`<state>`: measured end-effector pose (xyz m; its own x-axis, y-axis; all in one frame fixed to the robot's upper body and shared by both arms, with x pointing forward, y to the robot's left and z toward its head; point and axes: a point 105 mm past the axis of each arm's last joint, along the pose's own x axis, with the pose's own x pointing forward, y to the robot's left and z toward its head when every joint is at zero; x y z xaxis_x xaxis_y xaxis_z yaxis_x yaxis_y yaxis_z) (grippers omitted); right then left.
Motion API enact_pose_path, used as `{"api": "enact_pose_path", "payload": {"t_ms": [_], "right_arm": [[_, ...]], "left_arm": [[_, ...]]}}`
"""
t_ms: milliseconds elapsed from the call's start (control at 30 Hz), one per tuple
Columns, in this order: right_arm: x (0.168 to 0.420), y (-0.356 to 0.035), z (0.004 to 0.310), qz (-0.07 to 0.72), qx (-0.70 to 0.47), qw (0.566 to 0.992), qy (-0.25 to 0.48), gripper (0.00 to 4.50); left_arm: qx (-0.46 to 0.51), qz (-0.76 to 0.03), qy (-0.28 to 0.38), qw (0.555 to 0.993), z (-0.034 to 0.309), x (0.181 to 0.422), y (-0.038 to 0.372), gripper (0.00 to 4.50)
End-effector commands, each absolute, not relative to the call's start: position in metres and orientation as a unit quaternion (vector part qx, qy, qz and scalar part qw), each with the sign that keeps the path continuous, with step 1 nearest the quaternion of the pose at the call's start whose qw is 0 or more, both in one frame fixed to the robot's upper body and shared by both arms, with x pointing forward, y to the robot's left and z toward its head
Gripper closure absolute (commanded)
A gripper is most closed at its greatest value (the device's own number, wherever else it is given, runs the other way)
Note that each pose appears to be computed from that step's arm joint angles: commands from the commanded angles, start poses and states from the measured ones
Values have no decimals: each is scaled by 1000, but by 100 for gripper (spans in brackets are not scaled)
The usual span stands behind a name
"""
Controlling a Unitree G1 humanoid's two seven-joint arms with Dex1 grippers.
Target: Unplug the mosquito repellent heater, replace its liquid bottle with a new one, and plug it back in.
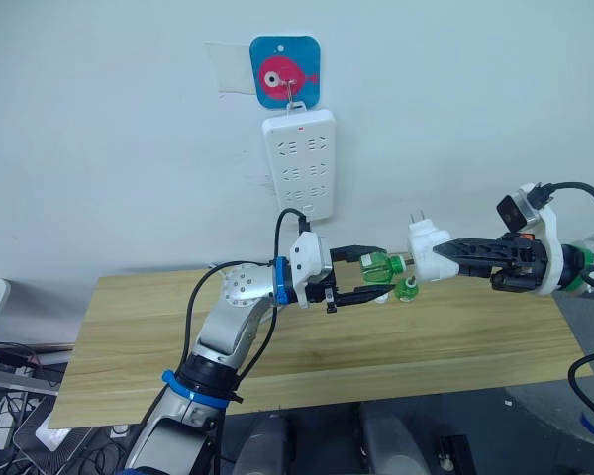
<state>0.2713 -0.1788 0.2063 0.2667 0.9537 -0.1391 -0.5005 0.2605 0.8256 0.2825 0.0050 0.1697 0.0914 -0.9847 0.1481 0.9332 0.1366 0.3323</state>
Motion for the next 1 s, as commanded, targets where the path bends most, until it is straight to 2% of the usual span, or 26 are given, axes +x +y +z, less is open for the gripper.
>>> {"api": "enact_pose_path", "payload": {"t_ms": [33,300,700,1000], "right_arm": [[273,-176,208,510,334,721,330,155],[278,-178,214,508,340,724,320,155],[258,-157,219,562,317,691,327,155],[255,-139,216,558,299,705,320,155]], "left_arm": [[80,-660,-226,712,196,272,-3,224],[84,-666,-224,706,194,268,-4,224],[94,-671,-217,703,186,269,-8,224],[98,-681,-218,692,185,265,-13,224]]}}
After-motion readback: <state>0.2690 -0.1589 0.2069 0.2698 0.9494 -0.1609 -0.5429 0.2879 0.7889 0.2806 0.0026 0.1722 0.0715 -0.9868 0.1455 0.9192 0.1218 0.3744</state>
